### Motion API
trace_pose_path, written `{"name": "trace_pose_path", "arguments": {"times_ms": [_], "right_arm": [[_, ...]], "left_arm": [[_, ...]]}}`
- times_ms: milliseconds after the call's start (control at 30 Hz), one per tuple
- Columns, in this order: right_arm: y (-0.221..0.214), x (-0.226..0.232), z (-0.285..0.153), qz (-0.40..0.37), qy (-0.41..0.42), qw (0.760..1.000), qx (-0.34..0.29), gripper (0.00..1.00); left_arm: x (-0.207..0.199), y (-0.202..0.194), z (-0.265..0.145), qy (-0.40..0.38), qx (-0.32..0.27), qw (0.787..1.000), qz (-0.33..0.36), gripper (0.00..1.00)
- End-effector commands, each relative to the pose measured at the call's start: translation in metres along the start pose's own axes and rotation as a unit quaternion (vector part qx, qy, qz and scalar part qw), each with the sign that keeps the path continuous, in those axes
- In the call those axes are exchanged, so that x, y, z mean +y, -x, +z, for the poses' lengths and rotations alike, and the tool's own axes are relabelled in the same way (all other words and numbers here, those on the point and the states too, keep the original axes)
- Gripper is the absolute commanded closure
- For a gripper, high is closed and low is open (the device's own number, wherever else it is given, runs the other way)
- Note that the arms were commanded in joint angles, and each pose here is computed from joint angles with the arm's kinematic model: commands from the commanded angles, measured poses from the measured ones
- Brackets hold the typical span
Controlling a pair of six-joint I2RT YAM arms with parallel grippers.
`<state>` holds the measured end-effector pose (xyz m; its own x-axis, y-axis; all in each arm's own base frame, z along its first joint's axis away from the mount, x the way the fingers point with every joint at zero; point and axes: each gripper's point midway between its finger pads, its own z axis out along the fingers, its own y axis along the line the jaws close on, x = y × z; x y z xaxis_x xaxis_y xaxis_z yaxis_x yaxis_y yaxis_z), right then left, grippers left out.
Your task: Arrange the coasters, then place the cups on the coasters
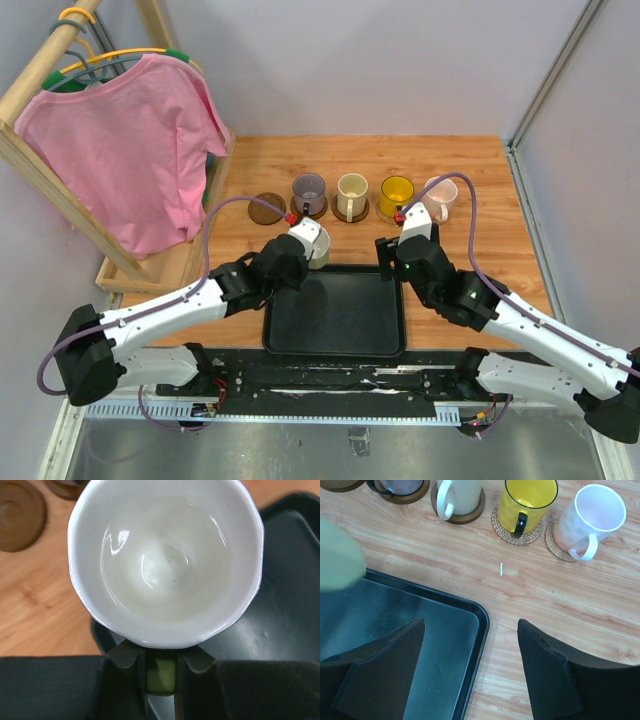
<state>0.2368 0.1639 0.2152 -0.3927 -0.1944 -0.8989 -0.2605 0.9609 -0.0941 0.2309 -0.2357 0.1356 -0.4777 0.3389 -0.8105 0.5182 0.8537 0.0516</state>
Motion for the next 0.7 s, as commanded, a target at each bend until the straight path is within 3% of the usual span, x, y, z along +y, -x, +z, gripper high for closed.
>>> {"name": "trace_pose_path", "arguments": {"times_ms": [0,367,667], "right_arm": [[0.001,-0.012,0.003,0.011,-0.028,1.0,-0.009,0.24],[-0.002,-0.026,0.01,0.007,-0.044,0.999,-0.008,0.23],[-0.007,-0.048,0.032,0.017,-0.049,0.998,0.021,0.23]], "left_arm": [[0.052,0.043,0.006,0.095,-0.053,0.992,-0.056,1.0],[0.162,0.062,0.025,0.196,-0.064,0.966,-0.153,0.99],[0.204,0.073,0.07,0.202,-0.067,0.958,-0.195,0.99]]}}
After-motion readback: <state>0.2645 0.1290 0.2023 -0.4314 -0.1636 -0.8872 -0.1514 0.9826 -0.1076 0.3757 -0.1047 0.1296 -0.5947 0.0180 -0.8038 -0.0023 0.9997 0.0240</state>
